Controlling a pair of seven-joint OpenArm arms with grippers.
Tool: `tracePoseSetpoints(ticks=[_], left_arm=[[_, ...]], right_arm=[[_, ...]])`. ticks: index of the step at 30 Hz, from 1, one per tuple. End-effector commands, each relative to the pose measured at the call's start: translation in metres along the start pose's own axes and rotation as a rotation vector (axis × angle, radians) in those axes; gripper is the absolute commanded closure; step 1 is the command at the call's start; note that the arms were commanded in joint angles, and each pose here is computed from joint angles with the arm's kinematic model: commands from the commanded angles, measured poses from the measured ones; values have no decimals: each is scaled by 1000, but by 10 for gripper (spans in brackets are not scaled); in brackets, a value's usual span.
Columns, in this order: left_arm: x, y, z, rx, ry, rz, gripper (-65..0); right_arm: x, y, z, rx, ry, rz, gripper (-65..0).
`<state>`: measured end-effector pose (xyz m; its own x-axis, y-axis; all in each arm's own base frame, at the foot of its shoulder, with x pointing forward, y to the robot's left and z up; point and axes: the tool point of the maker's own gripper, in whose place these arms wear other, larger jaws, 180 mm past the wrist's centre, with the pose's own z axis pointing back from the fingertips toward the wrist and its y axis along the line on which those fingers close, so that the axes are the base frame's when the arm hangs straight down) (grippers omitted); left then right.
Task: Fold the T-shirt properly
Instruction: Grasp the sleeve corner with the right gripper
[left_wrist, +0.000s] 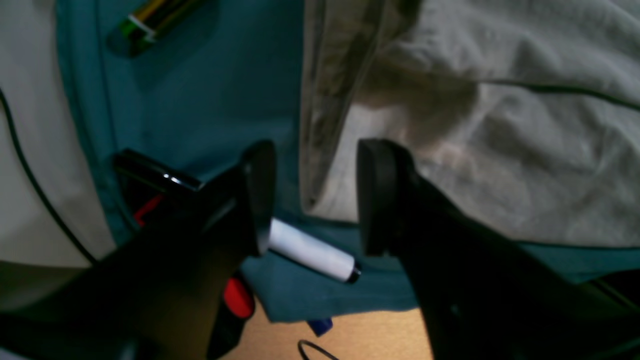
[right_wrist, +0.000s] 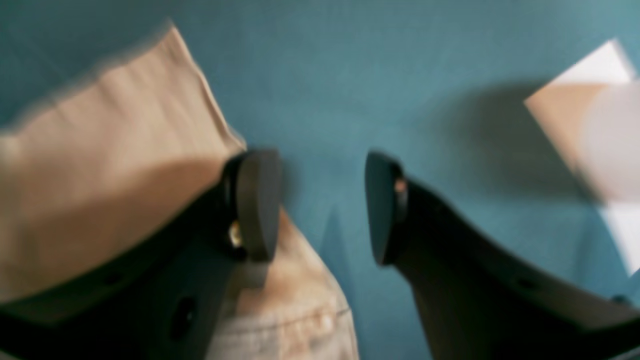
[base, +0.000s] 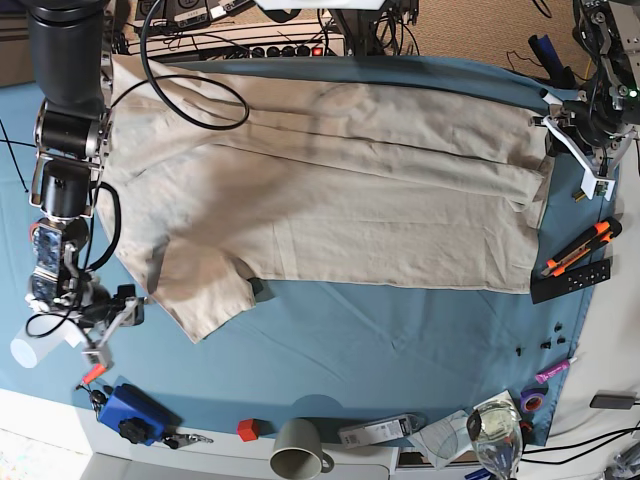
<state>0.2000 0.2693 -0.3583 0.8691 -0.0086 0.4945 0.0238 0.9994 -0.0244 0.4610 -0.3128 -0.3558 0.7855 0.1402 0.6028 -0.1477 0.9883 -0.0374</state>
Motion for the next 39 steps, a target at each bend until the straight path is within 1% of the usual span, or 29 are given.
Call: tracePoseSetpoints(ticks=[1,5,10,14,15,19,21,22,26,29,32,35,39], left_arm=[[10,4,6,11,-36,-14,-269],[12,-3,6,-24,-47,-2,-269],[14,-3,6,-26,-51,-1,-269],[14,-3,6,-26,-51,-1,-269],[14,-3,6,-26,-50,-2,-269],[14,-3,6,-26,-50,-1,-269],[14,-3,6,-26,-50,-2,-269],[14,-3,6,-25,-51,-2,-269],[14,-3,6,-25,-51,-2,-269],[15,-3,6,-26,-55,-1,-269],[15,-3,6,-25,-59,-2,-269],[15,-3,6,-26,-58,-1,-269],[15,-3,6,-25,-59,-2,-269]], right_arm=[[19,-11,7,-30,-42,12,-277],[-8,-5,-6,-12,31,-6,-277],[-28,4,-15,-1,80,-1,-277],[-43,19,-21,27,143,1,-274],[-47,23,-22,34,158,1,-249],[-62,37,-26,59,225,3,-79],[-69,41,-26,66,259,4,-12],[-72,41,-25,65,279,4,0],[-81,36,-17,42,356,-9,0],[-76,34,-10,41,362,-37,0],[-65,38,-4,77,327,-57,0],[-59,42,3,101,313,-50,0],[-50,44,16,111,278,-18,0]])
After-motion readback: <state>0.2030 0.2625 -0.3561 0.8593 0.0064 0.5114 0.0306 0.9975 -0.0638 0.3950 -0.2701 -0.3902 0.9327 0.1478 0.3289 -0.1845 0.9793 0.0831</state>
